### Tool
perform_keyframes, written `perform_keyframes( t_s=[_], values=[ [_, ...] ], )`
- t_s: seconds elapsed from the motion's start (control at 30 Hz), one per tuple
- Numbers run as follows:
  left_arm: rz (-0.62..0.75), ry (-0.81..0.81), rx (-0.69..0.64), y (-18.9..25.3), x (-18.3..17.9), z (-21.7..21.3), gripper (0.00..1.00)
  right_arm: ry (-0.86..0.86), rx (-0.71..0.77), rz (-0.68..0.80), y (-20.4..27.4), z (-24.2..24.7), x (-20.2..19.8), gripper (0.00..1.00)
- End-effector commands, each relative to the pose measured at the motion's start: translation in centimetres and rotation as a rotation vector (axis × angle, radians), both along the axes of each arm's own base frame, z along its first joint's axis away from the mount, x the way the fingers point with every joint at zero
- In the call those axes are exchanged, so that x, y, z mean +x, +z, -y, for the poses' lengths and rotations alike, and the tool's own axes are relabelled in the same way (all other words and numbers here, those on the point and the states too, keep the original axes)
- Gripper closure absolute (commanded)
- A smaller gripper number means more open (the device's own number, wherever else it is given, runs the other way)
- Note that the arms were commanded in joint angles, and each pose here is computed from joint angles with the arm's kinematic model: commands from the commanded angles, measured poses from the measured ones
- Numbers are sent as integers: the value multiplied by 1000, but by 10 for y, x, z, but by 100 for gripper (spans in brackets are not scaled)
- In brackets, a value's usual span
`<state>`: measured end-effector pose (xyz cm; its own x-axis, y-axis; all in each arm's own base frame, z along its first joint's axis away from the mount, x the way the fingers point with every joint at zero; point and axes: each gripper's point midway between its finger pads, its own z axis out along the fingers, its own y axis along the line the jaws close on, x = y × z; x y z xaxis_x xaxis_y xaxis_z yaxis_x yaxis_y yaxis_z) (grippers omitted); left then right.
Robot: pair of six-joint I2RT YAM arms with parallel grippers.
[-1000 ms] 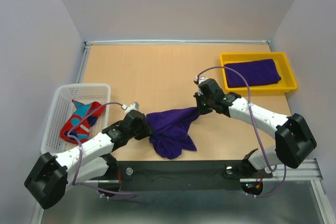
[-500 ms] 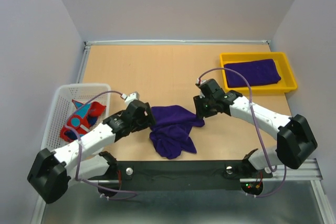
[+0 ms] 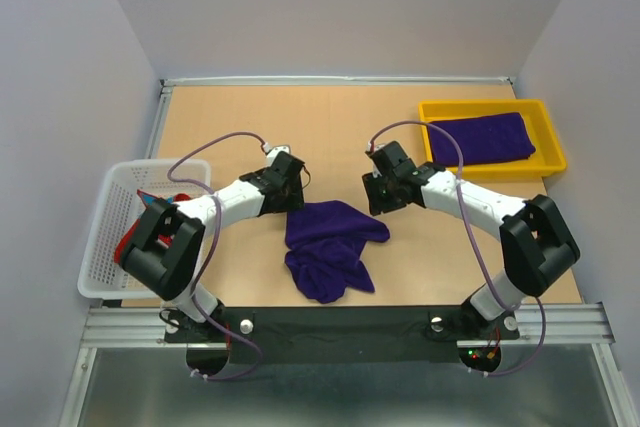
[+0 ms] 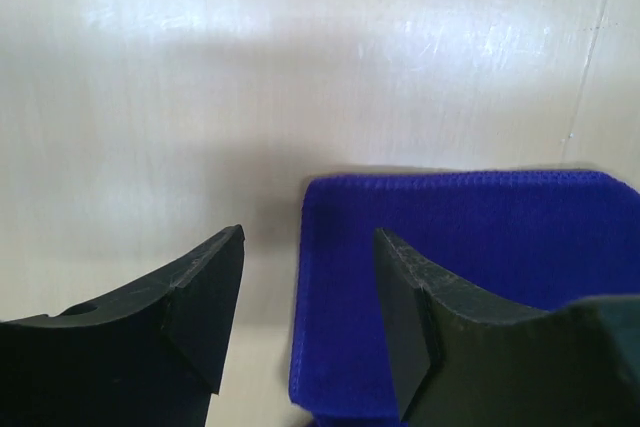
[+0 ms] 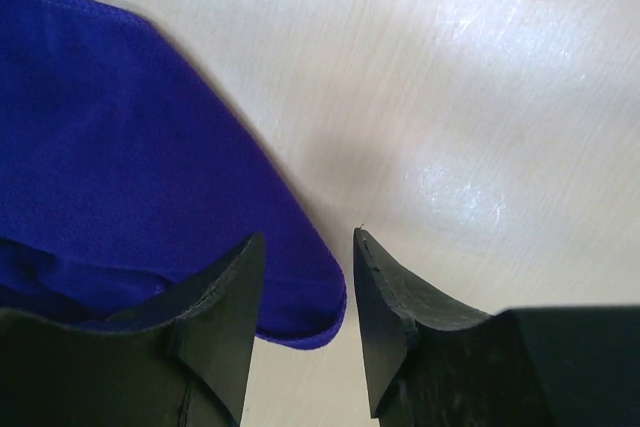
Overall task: Fold and stack the towels
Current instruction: Flatten out the crumpled towel
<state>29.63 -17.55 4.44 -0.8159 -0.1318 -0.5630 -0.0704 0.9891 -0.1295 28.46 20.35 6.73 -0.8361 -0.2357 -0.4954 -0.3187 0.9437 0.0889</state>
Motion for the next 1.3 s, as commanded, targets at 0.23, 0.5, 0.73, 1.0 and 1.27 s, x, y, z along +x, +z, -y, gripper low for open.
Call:
perform_keyframes(
  t_s=[0.23, 0.5, 0.73, 1.0, 1.27],
  values=[
    [-22, -70, 44, -21, 17, 11, 36, 15, 49, 44, -7, -13, 17, 54],
    [-100, -75, 31, -49, -2, 11, 61, 89, 113, 47, -12, -36, 27, 55],
    [-102, -90, 11, -50, -17, 7, 100, 189, 180, -31, -32, -58, 19, 55],
    [-59, -87, 19, -36, -10, 6, 100, 209, 148, -52, -50, -54, 16, 84],
    [94, -66, 35, 39, 32, 13, 100, 194, 139, 220, 40, -56, 63, 100]
  ],
)
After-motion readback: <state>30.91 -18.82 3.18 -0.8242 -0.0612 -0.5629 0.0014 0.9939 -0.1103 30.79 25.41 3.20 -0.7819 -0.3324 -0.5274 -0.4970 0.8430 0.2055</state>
